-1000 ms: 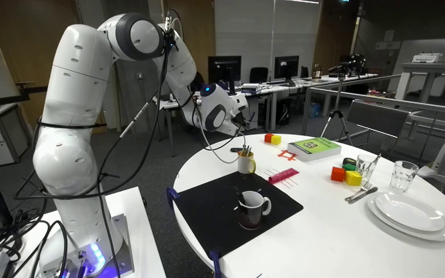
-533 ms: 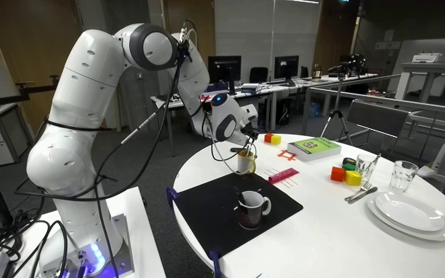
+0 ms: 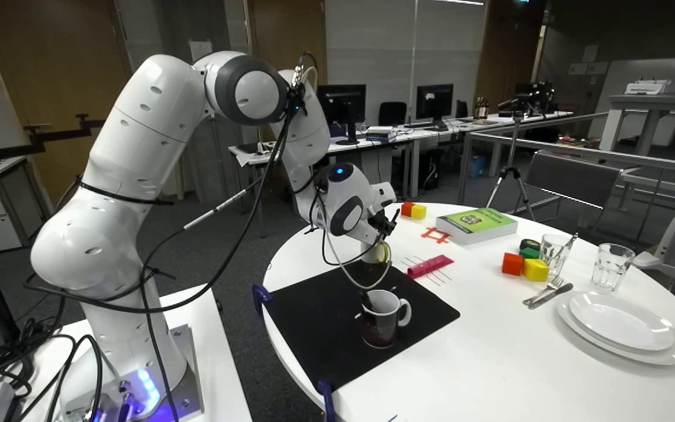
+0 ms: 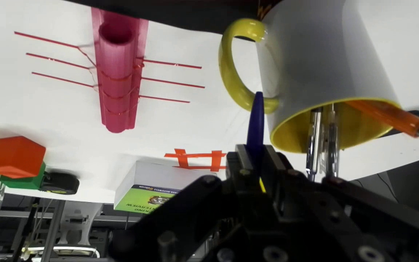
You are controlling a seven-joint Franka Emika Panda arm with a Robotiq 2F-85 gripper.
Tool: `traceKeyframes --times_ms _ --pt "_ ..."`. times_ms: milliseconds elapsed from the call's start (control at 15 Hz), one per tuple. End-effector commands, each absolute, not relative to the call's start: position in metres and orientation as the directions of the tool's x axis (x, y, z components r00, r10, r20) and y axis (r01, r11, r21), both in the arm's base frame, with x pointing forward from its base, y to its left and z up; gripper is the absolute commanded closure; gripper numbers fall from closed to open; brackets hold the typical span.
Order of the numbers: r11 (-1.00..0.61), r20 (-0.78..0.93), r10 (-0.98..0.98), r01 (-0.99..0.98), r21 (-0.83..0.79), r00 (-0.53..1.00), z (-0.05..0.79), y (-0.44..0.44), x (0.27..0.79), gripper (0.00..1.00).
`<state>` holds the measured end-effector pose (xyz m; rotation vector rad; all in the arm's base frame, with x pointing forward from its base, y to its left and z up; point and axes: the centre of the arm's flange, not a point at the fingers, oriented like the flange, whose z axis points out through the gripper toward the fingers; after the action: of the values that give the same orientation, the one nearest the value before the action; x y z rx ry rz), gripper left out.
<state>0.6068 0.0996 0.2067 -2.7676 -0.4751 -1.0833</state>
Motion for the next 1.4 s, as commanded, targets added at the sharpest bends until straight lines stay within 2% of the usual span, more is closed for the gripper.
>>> traceKeyframes --times_ms 0,1333 --pt "-0.935 0.701 0.252 0.353 0.0 0.667 0.17 0.096 0.573 0.97" --pt "-0.922 0.733 0.25 0.386 -0.019 0.632 0.183 0.126 0.57 0.97"
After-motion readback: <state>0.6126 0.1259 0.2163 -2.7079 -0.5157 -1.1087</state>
